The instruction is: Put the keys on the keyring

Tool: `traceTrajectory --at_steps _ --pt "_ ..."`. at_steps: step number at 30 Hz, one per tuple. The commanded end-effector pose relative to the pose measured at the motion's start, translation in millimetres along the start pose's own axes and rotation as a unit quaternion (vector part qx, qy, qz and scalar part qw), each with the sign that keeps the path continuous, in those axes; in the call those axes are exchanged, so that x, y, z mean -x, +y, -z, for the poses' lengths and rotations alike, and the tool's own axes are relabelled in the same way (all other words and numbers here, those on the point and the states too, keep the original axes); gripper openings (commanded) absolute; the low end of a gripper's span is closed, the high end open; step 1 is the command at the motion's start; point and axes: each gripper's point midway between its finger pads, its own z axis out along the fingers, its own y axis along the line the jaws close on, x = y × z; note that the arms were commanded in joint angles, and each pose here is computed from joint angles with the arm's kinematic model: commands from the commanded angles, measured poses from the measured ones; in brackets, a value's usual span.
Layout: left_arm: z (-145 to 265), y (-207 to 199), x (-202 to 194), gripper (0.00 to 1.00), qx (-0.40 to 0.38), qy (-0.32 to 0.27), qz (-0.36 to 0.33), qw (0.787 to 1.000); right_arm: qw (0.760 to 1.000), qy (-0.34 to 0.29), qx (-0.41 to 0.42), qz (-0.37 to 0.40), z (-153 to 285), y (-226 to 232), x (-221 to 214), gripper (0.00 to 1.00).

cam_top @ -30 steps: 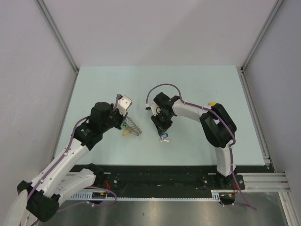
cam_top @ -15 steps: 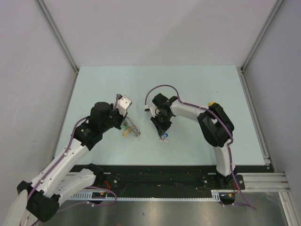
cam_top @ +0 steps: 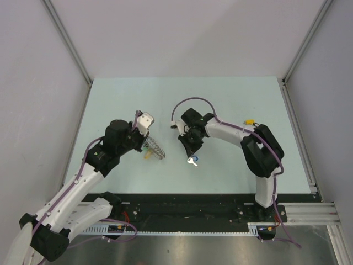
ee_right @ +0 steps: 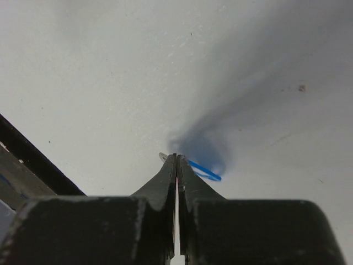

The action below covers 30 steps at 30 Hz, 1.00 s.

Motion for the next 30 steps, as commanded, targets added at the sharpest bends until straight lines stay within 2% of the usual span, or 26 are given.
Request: traceTrajectory --at_steps 1,6,12,13,16,17,18,20,21,23,25,30 --pt "5 0 24 0.00 -0.007 -0.051 0.000 0.999 0.990 -0.118 -0.033 0.063 53 8 34 0.00" --pt "6 -17 34 0.00 -0.058 -0.077 -0.016 0.995 0.971 -0.213 -0.056 0.097 89 13 46 0.00" --pt "9 -37 49 0.00 -0.120 -0.106 -0.036 0.986 0.932 -0.331 -0.057 0.139 142 32 51 0.00" --pt "12 -42 57 0.01 -0.135 -0.117 -0.040 0.983 0.920 -0.359 -0.058 0.149 161 38 52 0.00" --pt "17 -53 74 0.01 -0.174 -0.141 -0.053 0.973 0.900 -0.397 -0.056 0.168 177 46 49 0.00" --pt "19 -56 79 0.00 -0.186 -0.147 -0.056 0.970 0.882 -0.433 -0.060 0.178 199 52 53 0.00" --pt "20 -58 88 0.01 -0.193 -0.155 -0.060 0.967 0.878 -0.439 -0.060 0.179 198 52 48 0.00" --pt "20 -68 94 0.00 -0.229 -0.160 -0.064 0.958 0.854 -0.480 -0.057 0.195 221 61 49 0.00" --pt "22 -69 102 0.01 -0.235 -0.169 -0.070 0.955 0.851 -0.483 -0.049 0.203 219 64 44 0.00" --pt "21 -78 107 0.00 -0.262 -0.171 -0.080 0.946 0.826 -0.517 -0.047 0.220 239 73 46 0.00" --pt "21 -85 116 0.00 -0.278 -0.180 -0.099 0.938 0.811 -0.535 -0.043 0.233 245 78 44 0.00" --pt "23 -106 124 0.00 -0.331 -0.200 -0.140 0.912 0.780 -0.564 -0.035 0.269 263 91 42 0.00"
